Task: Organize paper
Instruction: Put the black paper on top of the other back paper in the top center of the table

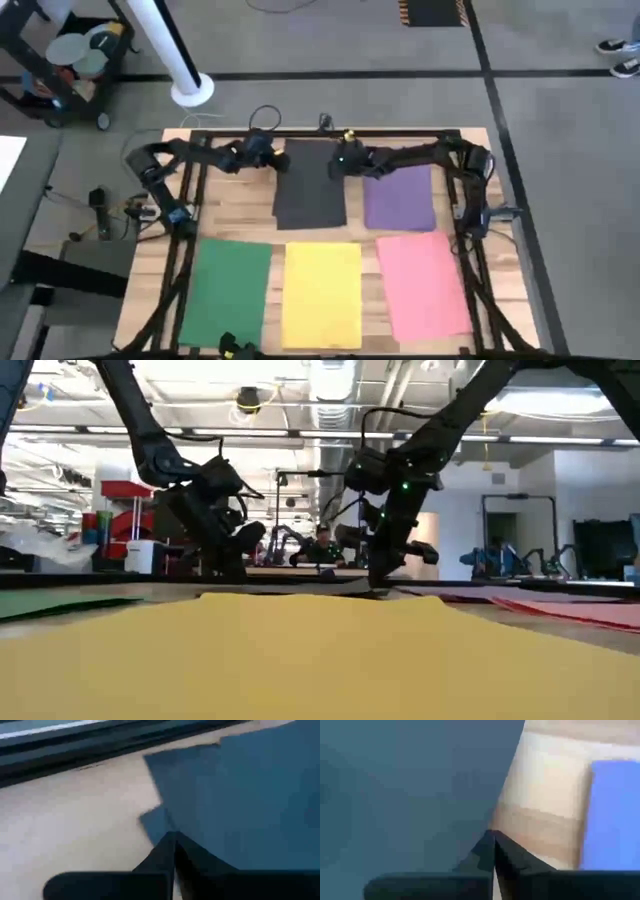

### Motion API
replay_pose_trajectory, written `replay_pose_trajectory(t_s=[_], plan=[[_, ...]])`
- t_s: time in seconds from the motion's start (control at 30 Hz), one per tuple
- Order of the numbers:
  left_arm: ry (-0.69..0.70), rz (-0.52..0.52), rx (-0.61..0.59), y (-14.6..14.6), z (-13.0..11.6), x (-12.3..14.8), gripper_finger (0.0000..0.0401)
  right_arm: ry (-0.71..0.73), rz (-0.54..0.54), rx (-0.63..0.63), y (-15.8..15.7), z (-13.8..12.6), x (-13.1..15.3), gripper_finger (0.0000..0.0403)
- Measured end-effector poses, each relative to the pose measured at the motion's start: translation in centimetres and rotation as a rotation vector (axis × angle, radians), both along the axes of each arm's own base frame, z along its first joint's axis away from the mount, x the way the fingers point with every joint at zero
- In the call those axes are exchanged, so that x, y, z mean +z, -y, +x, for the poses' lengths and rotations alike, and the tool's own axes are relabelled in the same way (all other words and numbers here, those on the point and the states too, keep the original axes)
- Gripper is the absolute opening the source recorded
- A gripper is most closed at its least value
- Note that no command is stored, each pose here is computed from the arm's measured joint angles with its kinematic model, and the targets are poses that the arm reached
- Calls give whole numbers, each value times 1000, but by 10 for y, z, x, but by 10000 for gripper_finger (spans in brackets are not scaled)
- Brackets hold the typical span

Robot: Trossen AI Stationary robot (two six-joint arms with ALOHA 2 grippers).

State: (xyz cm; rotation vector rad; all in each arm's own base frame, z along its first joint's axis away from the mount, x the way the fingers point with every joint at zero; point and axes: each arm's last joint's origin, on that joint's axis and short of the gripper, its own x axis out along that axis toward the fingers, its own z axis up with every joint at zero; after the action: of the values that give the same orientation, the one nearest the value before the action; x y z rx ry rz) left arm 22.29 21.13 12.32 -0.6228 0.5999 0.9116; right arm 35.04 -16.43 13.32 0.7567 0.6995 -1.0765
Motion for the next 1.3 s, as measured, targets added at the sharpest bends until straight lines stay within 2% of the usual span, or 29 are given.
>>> replay_pose_trajectory(t_s=[0.2,0.43,1.03,1.3], plan=[[-40,-17,-20,2,-2,0,0,-39,9,25,-1,-1,0,0],[-154,-25,27,5,-8,-4,0,-83,23,13,2,-7,-2,0],[-217,-19,17,6,-5,-1,0,-103,13,31,3,-8,-3,0],[-245,28,29,18,-7,20,0,-125,17,43,2,-9,-3,0]])
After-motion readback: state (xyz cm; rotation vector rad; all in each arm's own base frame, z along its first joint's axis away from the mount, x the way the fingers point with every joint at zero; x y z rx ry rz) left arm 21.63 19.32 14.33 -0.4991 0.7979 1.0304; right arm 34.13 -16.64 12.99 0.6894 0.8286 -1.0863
